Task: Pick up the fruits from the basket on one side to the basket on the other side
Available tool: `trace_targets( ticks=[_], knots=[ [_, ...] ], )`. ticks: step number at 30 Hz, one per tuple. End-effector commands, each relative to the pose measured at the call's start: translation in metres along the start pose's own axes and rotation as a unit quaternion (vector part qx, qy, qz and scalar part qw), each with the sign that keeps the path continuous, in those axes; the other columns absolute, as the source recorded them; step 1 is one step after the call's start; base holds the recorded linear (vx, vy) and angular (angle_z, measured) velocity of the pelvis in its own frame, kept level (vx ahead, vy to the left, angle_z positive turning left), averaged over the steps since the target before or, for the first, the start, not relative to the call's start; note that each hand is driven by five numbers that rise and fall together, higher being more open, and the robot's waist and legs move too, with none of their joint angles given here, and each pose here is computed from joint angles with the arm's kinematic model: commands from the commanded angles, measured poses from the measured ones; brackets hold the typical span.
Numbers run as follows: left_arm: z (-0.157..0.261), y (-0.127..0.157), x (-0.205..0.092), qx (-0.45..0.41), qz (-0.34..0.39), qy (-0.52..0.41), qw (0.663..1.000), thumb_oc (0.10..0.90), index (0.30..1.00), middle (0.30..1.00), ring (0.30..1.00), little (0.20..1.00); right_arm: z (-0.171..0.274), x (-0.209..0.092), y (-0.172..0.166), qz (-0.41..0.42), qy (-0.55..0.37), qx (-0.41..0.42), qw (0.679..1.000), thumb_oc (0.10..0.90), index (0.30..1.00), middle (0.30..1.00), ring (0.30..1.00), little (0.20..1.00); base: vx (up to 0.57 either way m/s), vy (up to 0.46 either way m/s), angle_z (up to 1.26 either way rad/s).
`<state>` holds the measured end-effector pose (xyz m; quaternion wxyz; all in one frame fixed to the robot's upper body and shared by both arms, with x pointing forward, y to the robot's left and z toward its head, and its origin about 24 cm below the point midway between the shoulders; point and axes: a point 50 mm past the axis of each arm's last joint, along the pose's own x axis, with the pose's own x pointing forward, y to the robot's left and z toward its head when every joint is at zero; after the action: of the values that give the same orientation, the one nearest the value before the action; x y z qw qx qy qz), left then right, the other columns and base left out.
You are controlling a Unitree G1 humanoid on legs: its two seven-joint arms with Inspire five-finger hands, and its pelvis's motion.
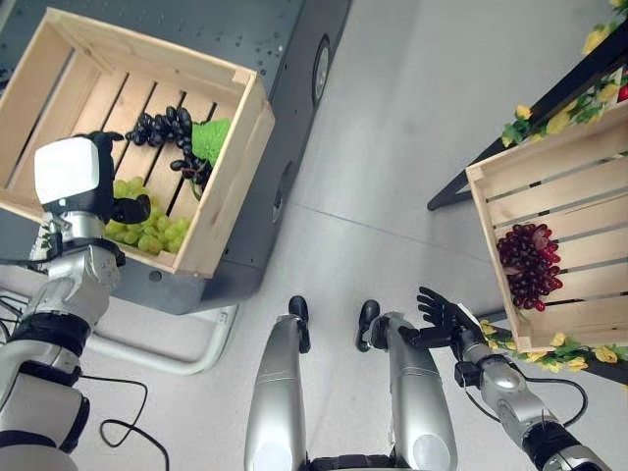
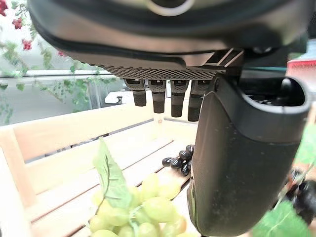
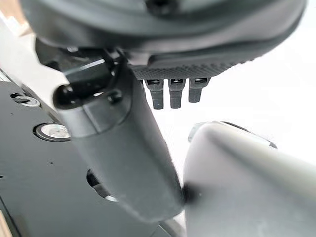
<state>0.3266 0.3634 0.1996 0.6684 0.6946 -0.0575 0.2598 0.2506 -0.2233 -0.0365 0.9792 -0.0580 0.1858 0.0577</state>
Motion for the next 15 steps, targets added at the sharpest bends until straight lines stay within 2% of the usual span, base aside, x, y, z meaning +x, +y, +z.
trace_targets(
  ticks=[1, 2, 5, 8, 15],
  knots=[
    [-0.01, 0.07, 0.025, 0.101, 0.064, -0.034, 0.992, 0.8, 0.9, 0.9, 0.9, 0.9, 0.02, -0.006, -0.003, 0.03, -0.068, -0.013, 0.997, 0.8, 0.9, 0.9, 0.9, 0.9, 0.02, 0.013, 0.07],
    [-0.01, 0.07, 0.026, 0.139, 0.029, -0.042, 0.989, 0.8, 0.9, 0.9, 0.9, 0.9, 0.02, -0.006, -0.007, 0.025, -0.067, -0.016, 0.997, 0.8, 0.9, 0.9, 0.9, 0.9, 0.0, 0.0, 0.0],
    [-0.012, 0.072, 0.024, 0.165, 0.004, -0.042, 0.985, 0.8, 0.9, 0.9, 0.9, 0.9, 0.021, -0.007, -0.012, 0.019, -0.066, -0.017, 0.998, 0.8, 0.9, 0.9, 0.9, 0.9, 0.0, 0.0, 0.0],
    [-0.017, 0.074, 0.023, 0.205, -0.053, -0.039, 0.976, 0.8, 0.9, 0.9, 0.9, 0.9, 0.019, -0.009, -0.02, 0.01, -0.057, -0.022, 0.998, 0.8, 0.9, 0.9, 0.9, 0.9, 0.0, 0.0, 0.0],
    [-0.017, 0.08, 0.023, 0.227, -0.122, -0.05, 0.965, 0.8, 0.9, 0.9, 0.9, 0.9, 0.015, -0.01, -0.023, 0.009, -0.046, -0.022, 0.999, 0.8, 0.9, 0.9, 0.9, 0.9, 0.0, -0.014, 0.01]
  ],
)
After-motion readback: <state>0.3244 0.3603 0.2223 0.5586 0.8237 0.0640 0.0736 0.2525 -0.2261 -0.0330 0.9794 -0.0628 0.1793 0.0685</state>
